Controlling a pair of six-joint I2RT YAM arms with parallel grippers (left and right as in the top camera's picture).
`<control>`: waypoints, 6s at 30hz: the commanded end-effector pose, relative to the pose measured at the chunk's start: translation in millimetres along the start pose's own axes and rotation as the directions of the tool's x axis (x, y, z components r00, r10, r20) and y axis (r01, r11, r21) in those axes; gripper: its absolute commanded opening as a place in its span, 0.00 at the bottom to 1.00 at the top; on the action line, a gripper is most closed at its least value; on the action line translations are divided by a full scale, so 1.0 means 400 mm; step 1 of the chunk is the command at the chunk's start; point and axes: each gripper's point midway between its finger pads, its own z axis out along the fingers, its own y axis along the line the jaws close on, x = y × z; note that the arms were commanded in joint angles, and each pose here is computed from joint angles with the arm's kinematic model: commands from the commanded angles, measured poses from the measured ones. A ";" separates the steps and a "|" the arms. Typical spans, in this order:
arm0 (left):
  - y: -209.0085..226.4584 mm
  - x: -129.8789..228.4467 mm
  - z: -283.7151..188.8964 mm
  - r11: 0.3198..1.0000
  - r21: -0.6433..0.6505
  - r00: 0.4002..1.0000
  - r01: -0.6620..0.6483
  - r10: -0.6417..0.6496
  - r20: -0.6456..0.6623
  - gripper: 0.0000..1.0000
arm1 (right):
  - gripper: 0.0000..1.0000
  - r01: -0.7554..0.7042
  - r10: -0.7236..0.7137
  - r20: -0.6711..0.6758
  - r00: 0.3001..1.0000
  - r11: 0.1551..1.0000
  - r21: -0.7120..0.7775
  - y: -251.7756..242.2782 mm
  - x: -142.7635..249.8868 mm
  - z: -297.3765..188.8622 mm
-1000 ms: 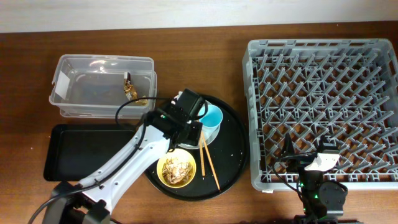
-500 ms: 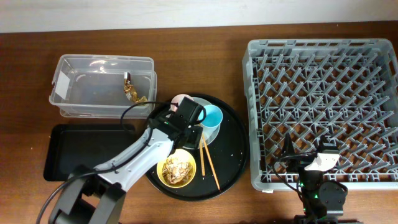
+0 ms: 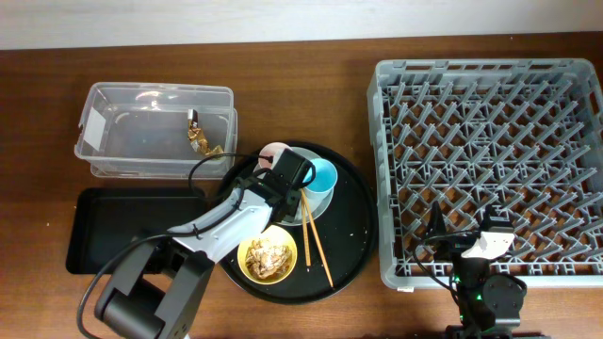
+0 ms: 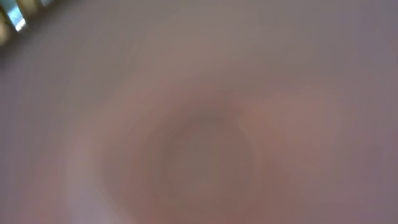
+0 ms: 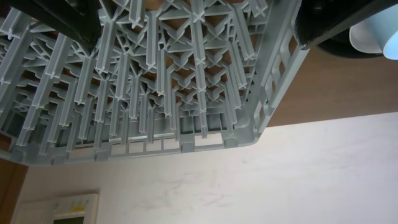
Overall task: Sort waste into correct bins and load items into the dishwasher rack
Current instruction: 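Grasp the white tissue on the plate with the left gripper, then drop the tissue into the clear bin with the left gripper, then grasp the rim of the yellow bowl with the left gripper, then tip the yellow bowl over the black tray to dump the food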
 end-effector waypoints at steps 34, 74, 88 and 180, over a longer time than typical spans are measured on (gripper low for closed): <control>0.544 -0.227 -0.400 0.816 0.163 0.641 0.554 -0.543 0.542 0.84 | 0.98 -0.005 0.005 -0.004 1.000 1.000 0.009 -0.005 0.006 0.000; -0.166 0.231 -0.193 0.962 0.156 0.951 0.222 -0.178 -0.255 0.38 | 0.98 -0.005 0.005 -0.004 1.000 1.000 0.009 -0.005 0.006 0.000; -0.198 0.246 -0.186 0.962 0.177 0.958 0.209 -0.165 -0.236 0.32 | 0.98 -0.005 0.005 -0.004 1.000 1.000 0.009 -0.005 0.006 0.000; 0.606 0.177 -0.470 0.476 0.664 0.527 0.576 -0.838 0.144 0.00 | 0.98 -0.005 0.005 -0.004 1.000 1.000 0.009 -0.005 0.006 0.000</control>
